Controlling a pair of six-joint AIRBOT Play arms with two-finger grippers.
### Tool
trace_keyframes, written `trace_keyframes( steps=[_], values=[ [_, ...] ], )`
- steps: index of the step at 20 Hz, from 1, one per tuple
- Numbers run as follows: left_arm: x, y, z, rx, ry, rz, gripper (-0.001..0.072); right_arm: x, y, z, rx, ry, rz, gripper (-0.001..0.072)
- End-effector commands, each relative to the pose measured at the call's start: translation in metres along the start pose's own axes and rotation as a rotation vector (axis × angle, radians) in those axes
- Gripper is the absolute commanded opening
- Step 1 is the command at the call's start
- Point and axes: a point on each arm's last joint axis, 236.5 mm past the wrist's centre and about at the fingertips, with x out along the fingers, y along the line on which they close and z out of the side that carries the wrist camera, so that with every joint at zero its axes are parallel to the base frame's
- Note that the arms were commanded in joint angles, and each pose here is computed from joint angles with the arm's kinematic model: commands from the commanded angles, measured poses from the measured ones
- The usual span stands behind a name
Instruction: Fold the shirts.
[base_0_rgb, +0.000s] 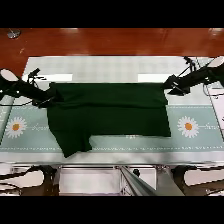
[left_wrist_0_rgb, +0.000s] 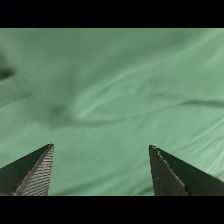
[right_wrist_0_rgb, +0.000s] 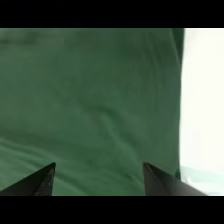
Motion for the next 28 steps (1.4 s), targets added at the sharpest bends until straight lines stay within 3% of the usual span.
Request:
trace_keyframes(
  steps=[1,3,5,9,16,21,22,23,24,28],
  values=[
    [-0.026,0.023,-0.024,-0.047,0.037,0.023,0.0701,-0.051,-0.02,-0.012,-0.004,-0.016,-0.058,0.0624],
    [-0.037,0.047,-0.049,-0.112,0.037,0.045,0.0701,-0.074,-0.051,-0.027,0.046,-0.088,-0.137,0.0624],
    [-0.036,0.073,-0.081,-0.238,0.046,0.044,0.0701,-0.068,-0.056,-0.043,0.118,-0.197,-0.088,0.0623],
    [-0.017,0.062,-0.127,-0.418,0.06,-0.174,0.0701,-0.021,-0.018,-0.098,0.134,-0.243,0.087,0.0623],
    [0.028,0.035,-0.164,-0.433,0.082,-0.294,0.0701,0.002,0.002,-0.129,0.097,-0.182,0.116,0.0623],
    [0.047,0.011,-0.18,-0.395,0.124,-0.337,0.0696,-0.051,-0.06,-0.104,0.242,-0.301,0.001,0.0623],
    [0.049,0.01,-0.179,-0.38,0.117,-0.324,0.0582,-0.058,-0.072,-0.113,0.267,-0.279,-0.014,0.0623],
    [0.053,0.01,-0.177,-0.362,0.111,-0.309,0.0209,-0.057,-0.084,-0.131,0.289,-0.224,-0.047,0.0623],
    [0.054,0.007,-0.175,-0.322,0.1,-0.311,0.0028,-0.052,-0.099,-0.148,0.342,-0.17,-0.105,0.0623],
    [0.053,0.005,-0.172,-0.288,0.093,-0.31,0.003,-0.014,-0.111,-0.214,0.399,0.063,-0.208,0.0623]
  ],
)
